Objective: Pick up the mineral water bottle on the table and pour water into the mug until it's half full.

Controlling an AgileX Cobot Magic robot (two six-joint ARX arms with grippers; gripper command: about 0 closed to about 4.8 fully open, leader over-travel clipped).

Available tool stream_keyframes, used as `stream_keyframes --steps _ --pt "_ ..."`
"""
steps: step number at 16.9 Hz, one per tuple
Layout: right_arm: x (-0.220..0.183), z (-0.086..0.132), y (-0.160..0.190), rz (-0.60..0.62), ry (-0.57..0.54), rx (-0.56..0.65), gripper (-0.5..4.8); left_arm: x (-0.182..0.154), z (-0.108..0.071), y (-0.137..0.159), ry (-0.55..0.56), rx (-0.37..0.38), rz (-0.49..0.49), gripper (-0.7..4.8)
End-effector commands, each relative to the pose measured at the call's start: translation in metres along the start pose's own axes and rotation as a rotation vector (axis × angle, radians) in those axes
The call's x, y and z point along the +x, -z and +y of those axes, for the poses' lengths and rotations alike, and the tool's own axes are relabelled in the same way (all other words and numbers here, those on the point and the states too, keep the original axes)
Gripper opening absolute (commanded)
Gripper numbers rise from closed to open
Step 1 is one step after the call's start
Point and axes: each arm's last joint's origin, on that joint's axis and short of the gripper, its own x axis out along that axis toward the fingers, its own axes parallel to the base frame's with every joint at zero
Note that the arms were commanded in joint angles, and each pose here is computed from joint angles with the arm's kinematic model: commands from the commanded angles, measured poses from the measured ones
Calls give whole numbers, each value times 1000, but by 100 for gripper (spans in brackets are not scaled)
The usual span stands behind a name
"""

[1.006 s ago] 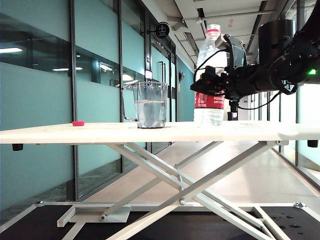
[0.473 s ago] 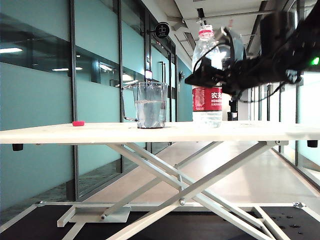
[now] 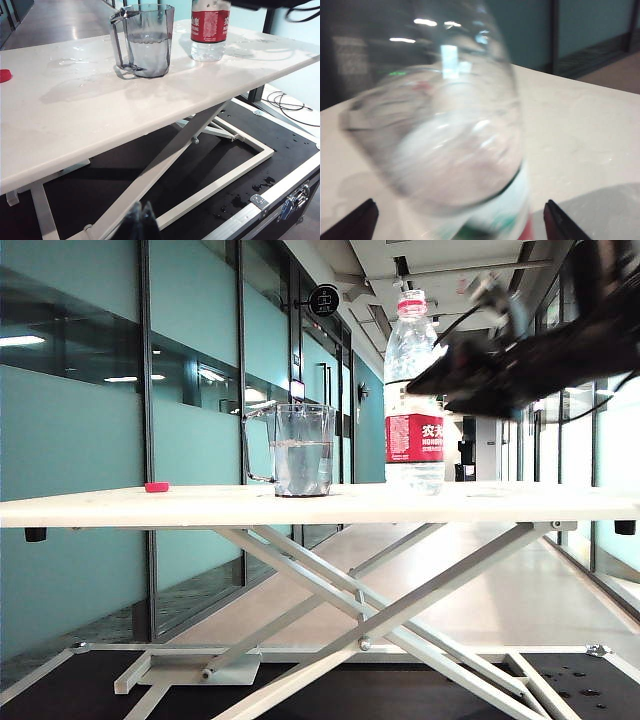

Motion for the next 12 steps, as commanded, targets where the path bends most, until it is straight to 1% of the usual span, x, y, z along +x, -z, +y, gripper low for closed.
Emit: stream_keyframes --steps 1,2,3,4,5,6,7,9,11,12 --pt "-24 17 -8 -29 -39 -51 479 0 0 0 1 15 4 -5" --pt "-39 26 -10 -36 -26 -55 479 0 0 0 0 25 4 -5" --pt "-51 37 -11 -36 -26 -55 458 0 0 0 0 26 4 -5" --pt "-59 44 -11 -34 -27 -52 311 0 0 0 0 26 4 -5" --pt "-69 53 -10 -28 -30 -47 93 0 0 0 0 26 4 -5" --pt "-79 61 -10 -21 -23 -41 -6 0 0 0 -4 29 4 -5" --pt "-93 73 -8 -14 -13 -35 -5 0 1 0 -44 31 9 -5" --pt "-110 86 -5 18 54 -10 -5 0 3 0 -98 32 11 -5" --pt "-132 101 4 34 177 -2 -5 0 3 -1 -113 24 8 -5" --pt "-150 113 12 12 254 -18 -5 0 4 -1 -115 27 4 -5"
